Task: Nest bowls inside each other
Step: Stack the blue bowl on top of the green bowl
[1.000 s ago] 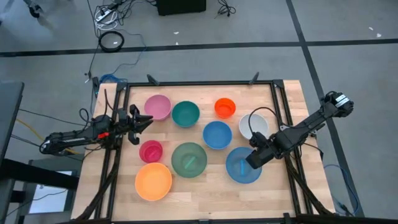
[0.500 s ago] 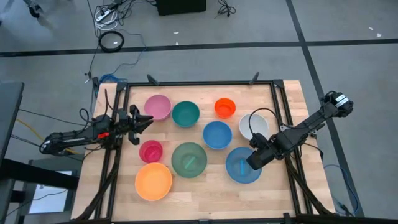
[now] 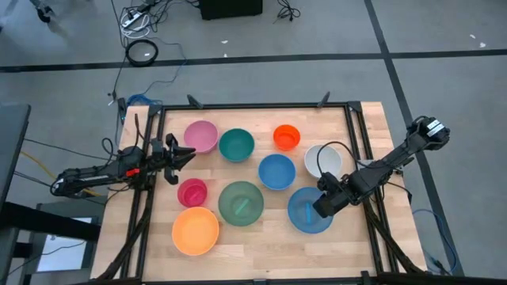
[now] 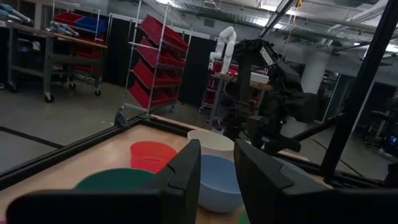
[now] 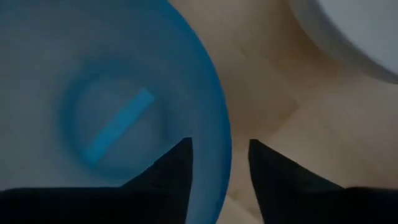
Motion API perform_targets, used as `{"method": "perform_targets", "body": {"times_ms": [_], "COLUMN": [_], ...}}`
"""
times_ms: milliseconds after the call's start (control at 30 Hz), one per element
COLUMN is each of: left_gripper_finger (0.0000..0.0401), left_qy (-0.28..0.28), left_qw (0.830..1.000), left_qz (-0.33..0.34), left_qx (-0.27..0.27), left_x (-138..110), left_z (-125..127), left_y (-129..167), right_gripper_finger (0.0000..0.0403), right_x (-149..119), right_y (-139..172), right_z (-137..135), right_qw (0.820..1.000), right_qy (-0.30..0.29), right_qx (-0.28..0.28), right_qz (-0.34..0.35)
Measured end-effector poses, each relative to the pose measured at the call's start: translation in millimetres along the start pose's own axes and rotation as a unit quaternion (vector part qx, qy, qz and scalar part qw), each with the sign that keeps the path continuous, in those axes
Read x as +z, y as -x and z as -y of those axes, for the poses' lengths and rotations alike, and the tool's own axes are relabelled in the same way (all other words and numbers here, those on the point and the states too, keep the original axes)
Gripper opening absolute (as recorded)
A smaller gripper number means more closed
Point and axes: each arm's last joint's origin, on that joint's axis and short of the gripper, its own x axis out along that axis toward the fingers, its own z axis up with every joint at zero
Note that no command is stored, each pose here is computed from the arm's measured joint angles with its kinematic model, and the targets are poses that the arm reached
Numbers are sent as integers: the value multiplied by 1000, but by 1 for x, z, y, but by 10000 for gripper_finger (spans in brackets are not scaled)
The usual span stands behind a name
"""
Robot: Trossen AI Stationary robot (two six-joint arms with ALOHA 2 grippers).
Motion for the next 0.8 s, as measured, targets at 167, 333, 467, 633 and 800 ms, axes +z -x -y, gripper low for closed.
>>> {"method": "perform_targets", "body": {"times_ms": [167, 333, 467, 633, 800], "left_gripper_finger": [106, 106, 106, 106, 106], "left_qy": [0, 0, 0, 0, 0], "left_qw": [1000, 1000, 1000, 1000, 1000], "left_qz": [2, 2, 3, 3, 4], "left_qx": [-1, -1, -1, -1, -1], "left_x": [0, 0, 1, 1, 1], "left_z": [0, 0, 0, 0, 0], "left_y": [0, 0, 0, 0, 0], "right_gripper_finger": [25, 5, 2, 1, 1], "right_x": [-1, 0, 5, 36, 84], "right_y": [-6, -6, 6, 35, 40], "right_z": [-3, -4, -16, -46, -79], "right_qw": [999, 999, 997, 982, 961], "right_qy": [0, 6, 35, 71, 122], "right_qx": [32, 38, 64, 130, 167], "right_qz": [-2, 11, 37, 118, 183]}}
